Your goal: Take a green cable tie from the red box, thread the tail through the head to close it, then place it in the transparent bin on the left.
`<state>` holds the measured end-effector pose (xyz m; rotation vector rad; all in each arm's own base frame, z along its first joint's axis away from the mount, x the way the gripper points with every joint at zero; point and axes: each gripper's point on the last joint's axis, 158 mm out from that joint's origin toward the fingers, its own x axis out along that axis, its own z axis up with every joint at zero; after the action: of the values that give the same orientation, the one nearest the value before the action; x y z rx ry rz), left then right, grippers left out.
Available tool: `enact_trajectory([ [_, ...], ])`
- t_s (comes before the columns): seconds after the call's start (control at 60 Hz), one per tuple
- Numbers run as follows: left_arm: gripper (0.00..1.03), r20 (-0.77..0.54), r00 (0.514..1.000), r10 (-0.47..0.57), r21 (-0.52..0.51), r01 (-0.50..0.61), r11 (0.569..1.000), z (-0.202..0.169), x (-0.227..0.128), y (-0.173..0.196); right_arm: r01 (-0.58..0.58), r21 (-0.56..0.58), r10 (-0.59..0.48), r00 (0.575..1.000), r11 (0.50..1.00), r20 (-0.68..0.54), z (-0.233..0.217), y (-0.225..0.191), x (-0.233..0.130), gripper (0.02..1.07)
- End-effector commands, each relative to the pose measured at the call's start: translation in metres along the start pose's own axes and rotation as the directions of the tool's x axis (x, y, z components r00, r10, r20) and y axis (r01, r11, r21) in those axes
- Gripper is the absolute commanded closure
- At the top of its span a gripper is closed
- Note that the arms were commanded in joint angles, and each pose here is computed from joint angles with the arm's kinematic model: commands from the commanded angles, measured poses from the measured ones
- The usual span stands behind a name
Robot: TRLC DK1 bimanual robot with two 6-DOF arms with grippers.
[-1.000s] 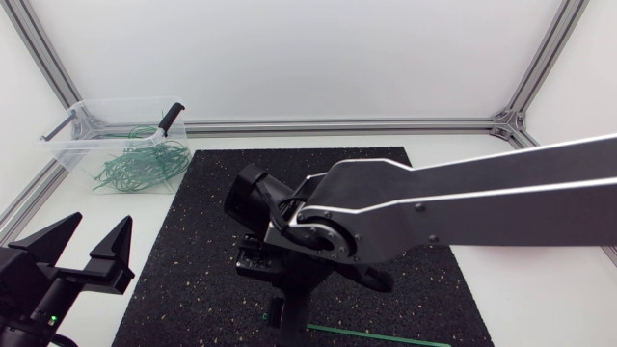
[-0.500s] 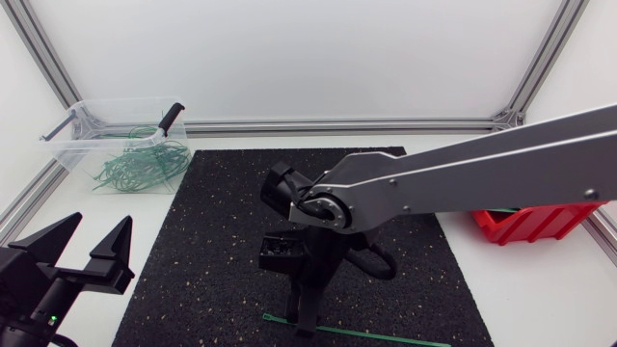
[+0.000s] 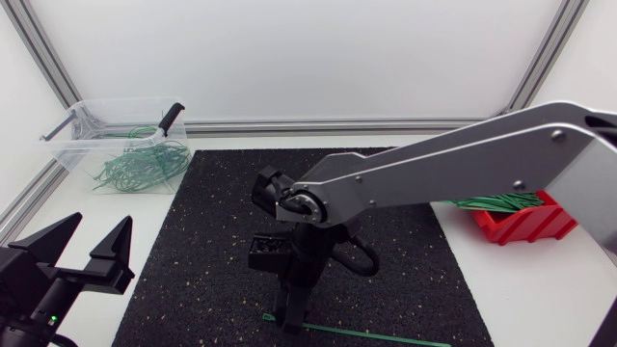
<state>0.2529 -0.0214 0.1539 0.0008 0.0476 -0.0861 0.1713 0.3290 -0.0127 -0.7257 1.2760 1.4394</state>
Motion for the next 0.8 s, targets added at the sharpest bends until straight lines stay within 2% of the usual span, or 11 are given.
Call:
enact_trajectory([
  [0.0,0.05,-0.052,0.999,-0.006,-0.015,0.005,1.0,-0.019,0.001,-0.001,-0.02,-0.002,0.02,1.0,1.0,-0.01,-0.001,-0.004,0.003,0.53],
  [0.15,0.05,-0.052,0.999,-0.006,-0.015,0.005,1.0,-0.019,0.001,-0.001,-0.033,0.0,0.033,0.999,0.999,-0.017,-0.001,-0.001,0.005,0.59],
  [0.783,0.05,-0.06,0.998,-0.011,-0.013,0.01,1.0,-0.02,0.0,-0.002,-0.06,-0.015,0.059,0.997,0.998,-0.054,-0.008,0.007,0.024,0.65],
])
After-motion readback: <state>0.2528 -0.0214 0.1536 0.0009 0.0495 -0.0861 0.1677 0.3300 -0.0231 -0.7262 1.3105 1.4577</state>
